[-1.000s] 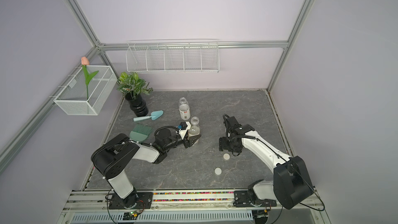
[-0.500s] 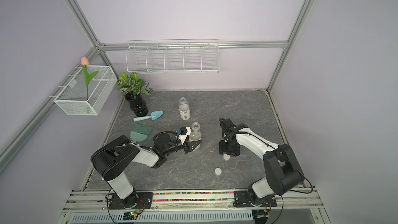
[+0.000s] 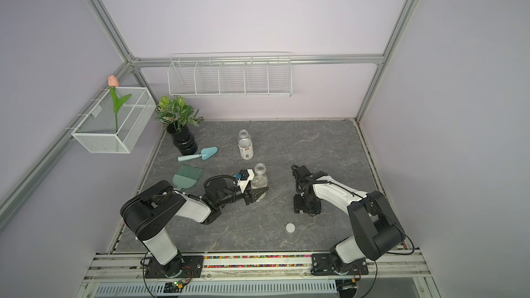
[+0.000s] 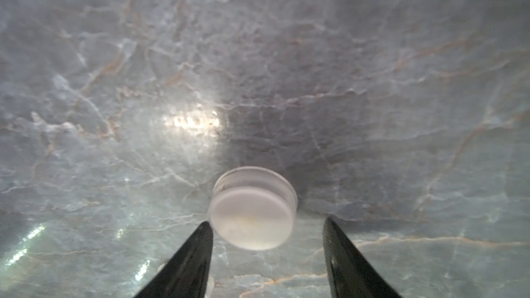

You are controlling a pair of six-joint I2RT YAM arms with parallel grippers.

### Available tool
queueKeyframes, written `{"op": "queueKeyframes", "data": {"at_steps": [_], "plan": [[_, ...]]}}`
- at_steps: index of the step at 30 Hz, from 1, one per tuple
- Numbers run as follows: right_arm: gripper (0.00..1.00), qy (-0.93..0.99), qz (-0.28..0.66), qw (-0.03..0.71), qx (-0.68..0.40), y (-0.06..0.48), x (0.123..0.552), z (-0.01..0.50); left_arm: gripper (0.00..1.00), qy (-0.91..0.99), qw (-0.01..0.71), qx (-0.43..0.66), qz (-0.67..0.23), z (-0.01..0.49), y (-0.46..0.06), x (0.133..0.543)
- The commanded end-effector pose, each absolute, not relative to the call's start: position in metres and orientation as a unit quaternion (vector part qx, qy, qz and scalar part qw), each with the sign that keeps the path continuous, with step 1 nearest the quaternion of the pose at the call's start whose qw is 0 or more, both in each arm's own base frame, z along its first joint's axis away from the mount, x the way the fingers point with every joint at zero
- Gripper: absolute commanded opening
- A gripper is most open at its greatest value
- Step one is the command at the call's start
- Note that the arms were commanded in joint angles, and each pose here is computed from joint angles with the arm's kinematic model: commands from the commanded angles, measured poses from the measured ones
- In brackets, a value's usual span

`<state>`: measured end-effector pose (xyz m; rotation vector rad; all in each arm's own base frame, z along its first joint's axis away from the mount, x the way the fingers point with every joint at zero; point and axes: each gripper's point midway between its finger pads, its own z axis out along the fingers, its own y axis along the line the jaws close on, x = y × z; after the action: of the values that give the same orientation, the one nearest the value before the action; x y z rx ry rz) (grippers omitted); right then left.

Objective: Screw on the bottle caps
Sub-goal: Pick up the bottle cap from the center of the board.

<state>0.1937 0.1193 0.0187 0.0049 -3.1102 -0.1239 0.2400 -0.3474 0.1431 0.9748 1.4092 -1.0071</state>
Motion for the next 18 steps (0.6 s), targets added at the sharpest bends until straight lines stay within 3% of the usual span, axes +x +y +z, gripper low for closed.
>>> {"op": "queueKeyframes", "data": {"at_steps": [1, 18], "plan": [[0.63, -0.999, -0.035, 0.004, -0.004, 0.119, 0.199, 0.013, 0.55, 0.581, 0.56, 0.417, -0.418, 0.153, -0.346, 0.238], [0.52, -0.999, -0.005, 0.011, 0.03, 0.118, 0.202, 0.02, 0.55, 0.61, 0.542, 0.419, -0.398, 0.142, -0.347, 0.246]]}}
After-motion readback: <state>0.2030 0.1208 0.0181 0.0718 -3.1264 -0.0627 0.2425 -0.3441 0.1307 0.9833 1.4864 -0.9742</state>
